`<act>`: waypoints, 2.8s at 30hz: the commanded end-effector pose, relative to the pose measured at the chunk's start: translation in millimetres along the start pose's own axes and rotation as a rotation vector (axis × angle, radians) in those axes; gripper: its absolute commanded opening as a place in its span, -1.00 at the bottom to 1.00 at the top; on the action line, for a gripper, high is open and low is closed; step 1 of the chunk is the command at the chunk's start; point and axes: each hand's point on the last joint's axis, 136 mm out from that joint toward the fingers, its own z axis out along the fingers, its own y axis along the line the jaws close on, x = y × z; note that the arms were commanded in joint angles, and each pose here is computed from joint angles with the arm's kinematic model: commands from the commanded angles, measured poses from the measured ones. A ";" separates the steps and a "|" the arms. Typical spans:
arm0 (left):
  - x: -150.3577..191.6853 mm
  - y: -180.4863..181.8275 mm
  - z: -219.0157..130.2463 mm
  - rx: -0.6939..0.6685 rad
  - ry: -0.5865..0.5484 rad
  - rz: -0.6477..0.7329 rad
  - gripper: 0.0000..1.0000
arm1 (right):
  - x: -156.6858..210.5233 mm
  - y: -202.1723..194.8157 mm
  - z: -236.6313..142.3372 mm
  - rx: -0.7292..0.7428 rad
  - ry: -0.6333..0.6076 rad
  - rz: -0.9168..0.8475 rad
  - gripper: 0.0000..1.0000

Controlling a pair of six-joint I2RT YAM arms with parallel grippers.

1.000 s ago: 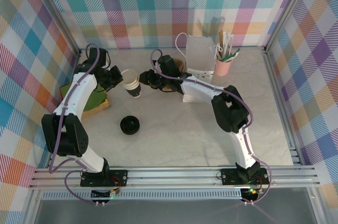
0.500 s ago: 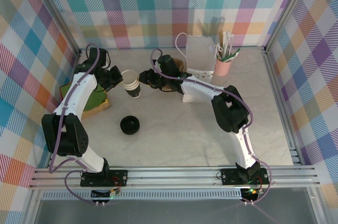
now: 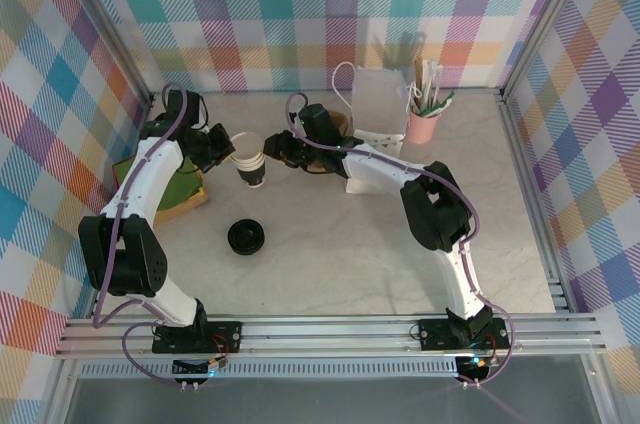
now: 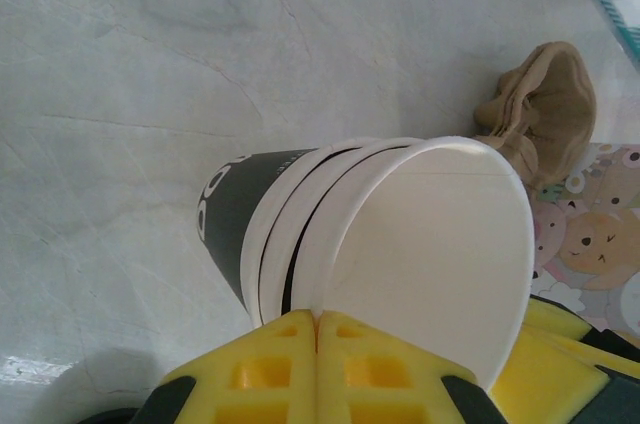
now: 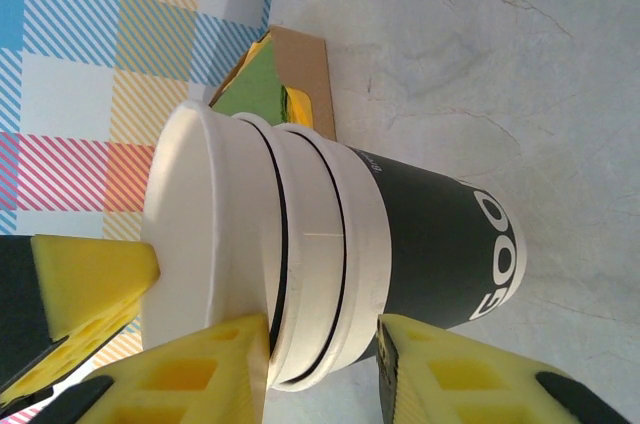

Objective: Pack the takeout coffee

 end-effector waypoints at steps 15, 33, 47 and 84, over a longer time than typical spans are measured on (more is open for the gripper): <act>0.8 -5.9 -3.4 0.043 -0.001 -0.002 -1.00 | 10.2 -8.7 -9.7 0.068 0.006 -0.077 -0.32; -16.1 -31.5 -57.9 0.081 -0.115 0.056 -1.00 | 8.3 73.9 -54.2 0.062 -0.038 -0.312 -0.18; 8.2 -55.9 -109.5 0.167 -0.175 0.117 -1.00 | 23.1 125.6 -154.2 0.111 -0.104 -0.469 -0.02; 205.3 -91.3 9.8 0.071 0.100 0.429 -1.00 | 78.8 58.7 -294.9 0.380 -0.085 -0.600 0.98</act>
